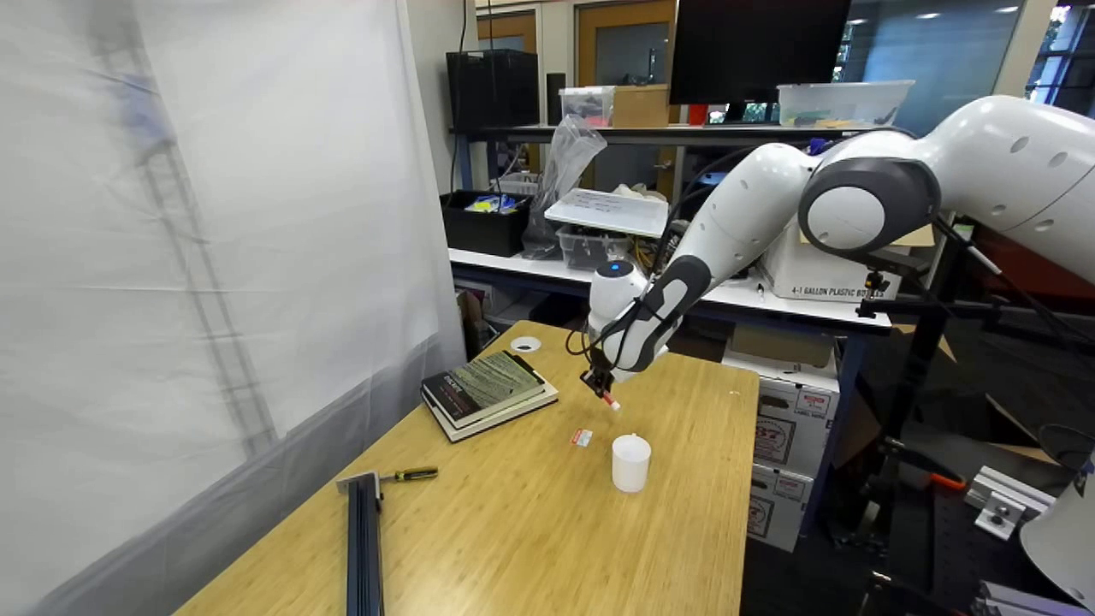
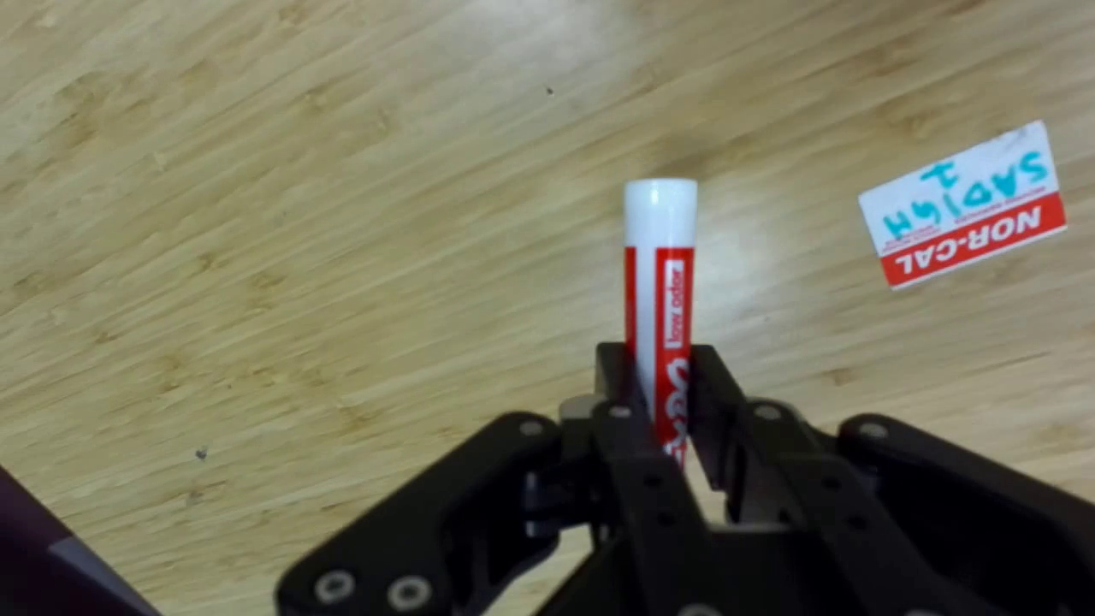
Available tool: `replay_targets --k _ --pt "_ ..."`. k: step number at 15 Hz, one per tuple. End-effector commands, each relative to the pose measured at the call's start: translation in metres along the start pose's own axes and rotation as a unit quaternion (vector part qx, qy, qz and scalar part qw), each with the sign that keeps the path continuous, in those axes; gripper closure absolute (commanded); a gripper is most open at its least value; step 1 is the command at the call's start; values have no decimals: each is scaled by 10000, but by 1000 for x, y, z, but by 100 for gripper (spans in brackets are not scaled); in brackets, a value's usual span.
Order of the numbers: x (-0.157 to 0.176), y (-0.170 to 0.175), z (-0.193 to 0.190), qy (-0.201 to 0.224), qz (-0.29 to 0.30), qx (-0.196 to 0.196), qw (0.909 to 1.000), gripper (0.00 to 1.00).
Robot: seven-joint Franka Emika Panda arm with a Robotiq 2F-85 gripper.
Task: Put the marker into the mug.
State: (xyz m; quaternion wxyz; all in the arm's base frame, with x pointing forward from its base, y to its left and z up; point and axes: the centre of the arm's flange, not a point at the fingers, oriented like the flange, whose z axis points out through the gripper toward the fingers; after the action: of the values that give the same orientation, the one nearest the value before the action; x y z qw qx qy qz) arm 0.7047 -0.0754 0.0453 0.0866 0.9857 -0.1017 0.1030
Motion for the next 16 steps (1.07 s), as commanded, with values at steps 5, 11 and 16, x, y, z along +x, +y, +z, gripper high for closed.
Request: replay_targets --k 5,11,16 --pt "-60 -33 -35 934 500 -672 9921 95" --pt "-88 -50 -48 1247 762 -1014 9840 95" --pt "-97 -65 -64 1431 860 -1183 9788 95"
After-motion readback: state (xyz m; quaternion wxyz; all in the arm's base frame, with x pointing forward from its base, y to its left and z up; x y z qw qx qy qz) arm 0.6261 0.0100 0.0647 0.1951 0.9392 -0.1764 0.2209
